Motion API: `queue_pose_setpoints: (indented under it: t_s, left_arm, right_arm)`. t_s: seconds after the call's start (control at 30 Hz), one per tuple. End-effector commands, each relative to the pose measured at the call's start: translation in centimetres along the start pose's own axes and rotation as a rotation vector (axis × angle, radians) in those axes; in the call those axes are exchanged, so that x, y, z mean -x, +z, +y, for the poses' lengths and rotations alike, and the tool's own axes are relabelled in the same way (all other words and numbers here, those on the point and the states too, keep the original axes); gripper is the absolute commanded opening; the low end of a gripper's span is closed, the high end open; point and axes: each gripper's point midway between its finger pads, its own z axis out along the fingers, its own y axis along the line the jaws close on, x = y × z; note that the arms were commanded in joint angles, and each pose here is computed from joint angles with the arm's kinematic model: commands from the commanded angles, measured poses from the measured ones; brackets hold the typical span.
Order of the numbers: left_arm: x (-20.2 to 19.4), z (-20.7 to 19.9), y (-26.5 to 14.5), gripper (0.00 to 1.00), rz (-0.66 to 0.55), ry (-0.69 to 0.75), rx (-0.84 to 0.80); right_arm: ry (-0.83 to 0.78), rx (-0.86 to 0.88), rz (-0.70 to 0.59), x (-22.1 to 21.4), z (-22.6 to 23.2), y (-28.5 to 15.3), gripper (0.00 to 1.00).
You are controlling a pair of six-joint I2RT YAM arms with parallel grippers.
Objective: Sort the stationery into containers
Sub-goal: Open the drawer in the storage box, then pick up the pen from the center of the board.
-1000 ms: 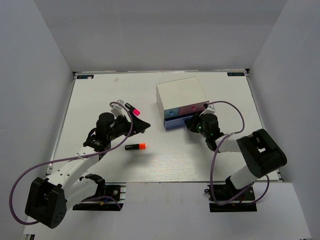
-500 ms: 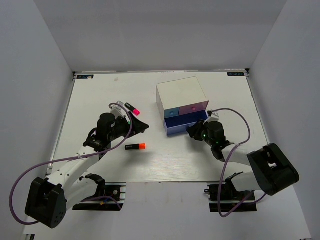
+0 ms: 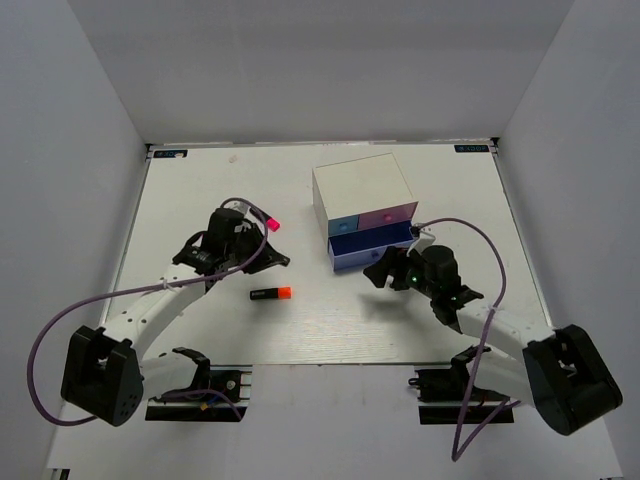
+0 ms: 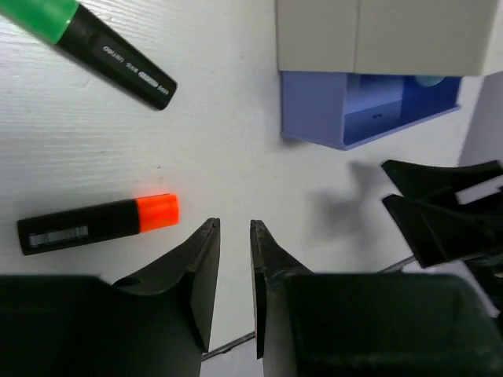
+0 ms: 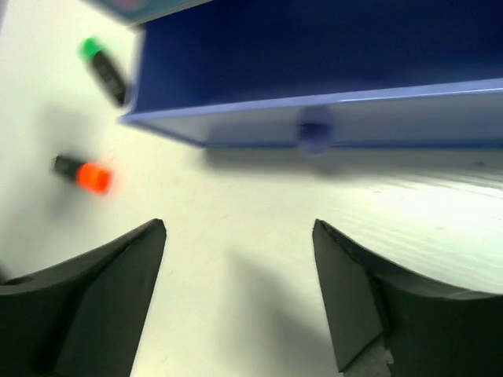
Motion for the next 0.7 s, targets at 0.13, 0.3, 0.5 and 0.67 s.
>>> queue_pose_setpoints:
  t_s: [0.13,0.3,0.5,0.67]
  left_arm:
    - [-1.5,-0.6,-1.9,0.4,0.126,0.452,-0.101]
    - [-2.4,-1.3,-1.7,0.57,0.22,0.679,-0.161]
    - [-5.6,3.0,0.7,0.66,0.464,0.891,-0.07]
    - [-6.1,4.6,1.0,0.71,0.484,1.061,-0.028]
  right_arm:
    - [-0.322,0.471,0.052,0.2,8.3,-4.9,0.14]
    - [-0.613,0.629,0.078,0.2,10.0,-6.4,0.35]
    - [-0.807,0.674,0.072,2.9,11.4,-7.3,0.67]
    - [-0.849,0.591,-0.007,6.0,11.2,-7.2,0.75]
